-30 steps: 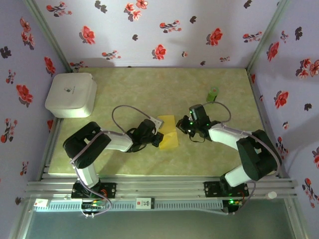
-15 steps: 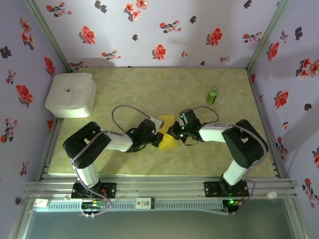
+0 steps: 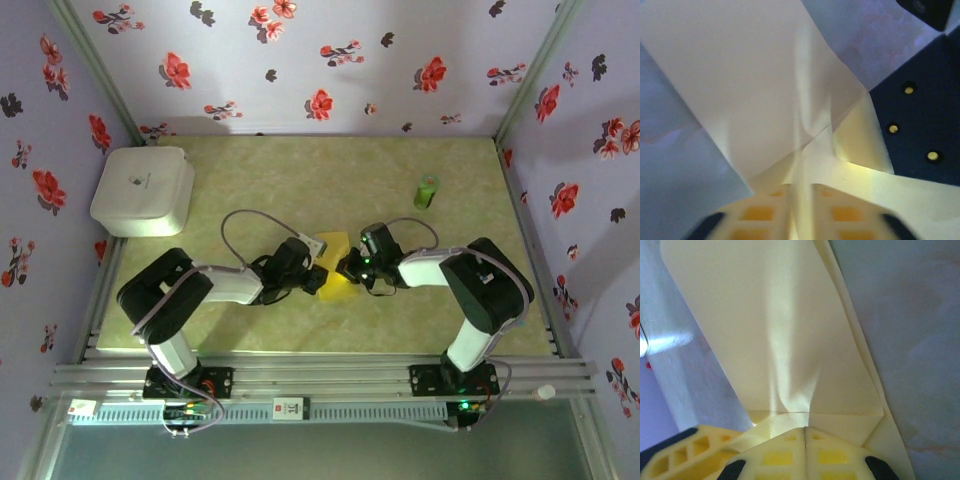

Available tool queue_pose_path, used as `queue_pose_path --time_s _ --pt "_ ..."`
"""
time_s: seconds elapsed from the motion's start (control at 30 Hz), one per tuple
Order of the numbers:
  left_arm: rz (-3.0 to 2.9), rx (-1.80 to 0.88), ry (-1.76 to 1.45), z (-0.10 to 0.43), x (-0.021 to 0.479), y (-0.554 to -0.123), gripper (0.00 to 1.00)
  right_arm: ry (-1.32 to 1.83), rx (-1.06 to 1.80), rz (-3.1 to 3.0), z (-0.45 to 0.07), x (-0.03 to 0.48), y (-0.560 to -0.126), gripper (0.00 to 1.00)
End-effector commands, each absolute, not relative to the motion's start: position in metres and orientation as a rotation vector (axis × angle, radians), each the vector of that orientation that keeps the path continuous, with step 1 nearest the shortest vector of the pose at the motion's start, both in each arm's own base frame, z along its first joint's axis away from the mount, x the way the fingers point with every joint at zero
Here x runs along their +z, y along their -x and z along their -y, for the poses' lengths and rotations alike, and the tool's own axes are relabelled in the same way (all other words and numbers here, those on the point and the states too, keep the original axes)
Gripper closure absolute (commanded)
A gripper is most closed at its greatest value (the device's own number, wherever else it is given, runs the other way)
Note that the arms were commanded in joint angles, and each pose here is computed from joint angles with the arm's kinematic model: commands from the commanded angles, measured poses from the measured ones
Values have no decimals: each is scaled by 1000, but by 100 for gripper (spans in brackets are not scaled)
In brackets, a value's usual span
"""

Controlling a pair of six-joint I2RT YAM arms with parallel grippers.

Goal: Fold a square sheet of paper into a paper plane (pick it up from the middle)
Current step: Fold the triangle a second time at the center of the table.

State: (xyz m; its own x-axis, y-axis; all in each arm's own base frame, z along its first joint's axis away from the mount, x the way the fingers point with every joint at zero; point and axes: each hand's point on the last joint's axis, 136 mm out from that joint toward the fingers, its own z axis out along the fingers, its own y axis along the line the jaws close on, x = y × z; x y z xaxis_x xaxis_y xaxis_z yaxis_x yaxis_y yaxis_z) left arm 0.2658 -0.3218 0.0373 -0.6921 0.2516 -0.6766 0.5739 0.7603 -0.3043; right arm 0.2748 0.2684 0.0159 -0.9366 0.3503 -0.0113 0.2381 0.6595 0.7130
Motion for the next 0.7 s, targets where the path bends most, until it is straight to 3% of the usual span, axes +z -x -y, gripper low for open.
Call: queue_pose_path --time_s 0.0,0.13,0.4,0.67 --pt "-2316 -697 -560 322 69 -274 68 -597 966 -2824 -244 -19 -259 100" --pt "-2384 -740 -481 319 83 -270 69 -597 968 -2821 -244 -19 -259 100" --pt "-2556 -1114 -417 345 90 -234 93 -603 961 -2818 -243 -18 -260 100" --pt "-2632 -1240 -398 356 78 -220 97 -606 957 -2820 -243 -18 -260 100"
